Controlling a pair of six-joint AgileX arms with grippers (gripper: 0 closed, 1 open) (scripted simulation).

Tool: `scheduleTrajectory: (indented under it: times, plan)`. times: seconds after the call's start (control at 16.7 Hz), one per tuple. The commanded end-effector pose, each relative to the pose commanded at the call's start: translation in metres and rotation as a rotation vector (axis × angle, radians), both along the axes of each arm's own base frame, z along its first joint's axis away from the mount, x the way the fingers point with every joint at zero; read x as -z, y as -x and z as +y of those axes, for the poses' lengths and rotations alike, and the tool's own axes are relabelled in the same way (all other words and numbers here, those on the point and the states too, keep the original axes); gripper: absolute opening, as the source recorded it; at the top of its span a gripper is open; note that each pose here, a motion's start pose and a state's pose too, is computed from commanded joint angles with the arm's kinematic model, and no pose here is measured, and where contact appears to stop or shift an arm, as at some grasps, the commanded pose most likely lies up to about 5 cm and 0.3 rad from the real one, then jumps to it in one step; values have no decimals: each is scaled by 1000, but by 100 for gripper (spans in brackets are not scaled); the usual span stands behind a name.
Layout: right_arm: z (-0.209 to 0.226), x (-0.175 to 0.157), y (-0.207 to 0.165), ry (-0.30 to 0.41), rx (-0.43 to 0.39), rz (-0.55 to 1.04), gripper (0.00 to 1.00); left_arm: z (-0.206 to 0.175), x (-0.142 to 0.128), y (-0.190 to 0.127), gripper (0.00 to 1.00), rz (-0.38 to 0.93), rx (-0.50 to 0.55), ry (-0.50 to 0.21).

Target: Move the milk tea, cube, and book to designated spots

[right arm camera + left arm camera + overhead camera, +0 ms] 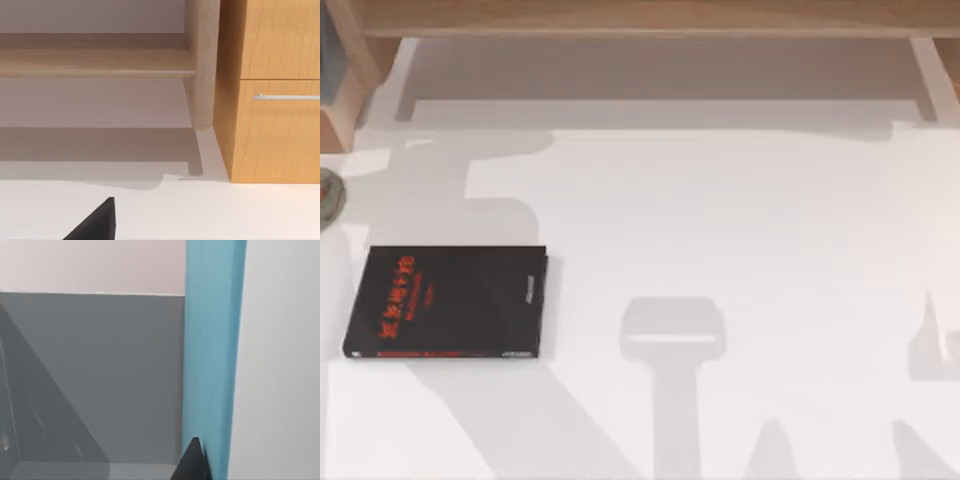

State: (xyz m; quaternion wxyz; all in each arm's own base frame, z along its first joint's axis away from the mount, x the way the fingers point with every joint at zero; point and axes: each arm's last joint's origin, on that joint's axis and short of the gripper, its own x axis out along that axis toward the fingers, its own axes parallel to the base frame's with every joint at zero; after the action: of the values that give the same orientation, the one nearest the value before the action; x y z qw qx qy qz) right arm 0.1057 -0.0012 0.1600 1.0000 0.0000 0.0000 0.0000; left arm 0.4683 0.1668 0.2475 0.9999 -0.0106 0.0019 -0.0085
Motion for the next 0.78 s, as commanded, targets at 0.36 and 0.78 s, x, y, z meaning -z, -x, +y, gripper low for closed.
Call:
scheduleTrajectory:
  times: [0.36,0.78]
  plan:
    - [0,0,0,0,0,0,100,0,0,0,0,0,0,0]
    - [0,0,0,0,0,0,100,1,-4,4,0,-2,-3,-2]
